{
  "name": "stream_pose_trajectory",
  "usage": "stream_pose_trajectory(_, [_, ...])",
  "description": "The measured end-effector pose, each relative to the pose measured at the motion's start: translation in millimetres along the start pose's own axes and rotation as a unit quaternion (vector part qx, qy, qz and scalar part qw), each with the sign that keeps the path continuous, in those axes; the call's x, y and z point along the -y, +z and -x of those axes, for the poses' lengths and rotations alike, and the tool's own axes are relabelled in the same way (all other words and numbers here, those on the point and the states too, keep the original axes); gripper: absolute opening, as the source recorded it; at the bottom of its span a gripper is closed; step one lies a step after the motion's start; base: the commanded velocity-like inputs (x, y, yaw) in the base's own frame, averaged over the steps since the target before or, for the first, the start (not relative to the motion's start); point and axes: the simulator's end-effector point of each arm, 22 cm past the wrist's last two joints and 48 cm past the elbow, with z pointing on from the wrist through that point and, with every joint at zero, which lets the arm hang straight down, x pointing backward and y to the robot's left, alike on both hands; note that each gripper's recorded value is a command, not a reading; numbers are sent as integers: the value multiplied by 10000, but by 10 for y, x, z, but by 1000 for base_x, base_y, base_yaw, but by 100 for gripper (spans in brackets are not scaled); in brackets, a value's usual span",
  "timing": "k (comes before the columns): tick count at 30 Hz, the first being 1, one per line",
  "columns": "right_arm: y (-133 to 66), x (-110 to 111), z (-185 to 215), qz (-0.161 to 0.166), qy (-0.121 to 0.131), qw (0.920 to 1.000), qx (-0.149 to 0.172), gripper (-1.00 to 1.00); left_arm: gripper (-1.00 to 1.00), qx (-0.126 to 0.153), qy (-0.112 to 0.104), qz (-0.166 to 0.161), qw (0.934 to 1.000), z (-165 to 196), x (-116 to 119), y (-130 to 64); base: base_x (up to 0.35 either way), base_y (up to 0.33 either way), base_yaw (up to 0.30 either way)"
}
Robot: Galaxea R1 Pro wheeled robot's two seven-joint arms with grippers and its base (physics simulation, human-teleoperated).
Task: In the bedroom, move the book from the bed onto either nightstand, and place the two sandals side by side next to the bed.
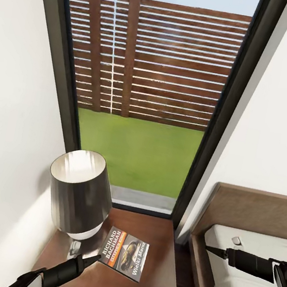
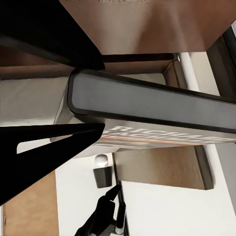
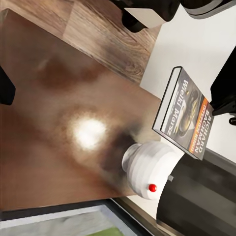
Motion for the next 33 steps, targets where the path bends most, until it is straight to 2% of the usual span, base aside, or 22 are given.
stream_pose_trajectory(4, [23, 51, -33, -7, 0, 10000, 15, 100, -100, -2, -1, 0, 10000, -22, -66, 10, 0, 0, 0])
stream_pose_trajectory(14, [21, 53, -36, -8, 8, 10000, 16, 100, -100, 2, 1, -1, 10000, -19, -65, 10, 0, 0, 0])
stream_pose_trajectory(33, [184, 275, -251, -6, 9, 10000, 4, 100, -100, -2, 2, -1, 10000, -129, -388, 56, 0, 0, 0])
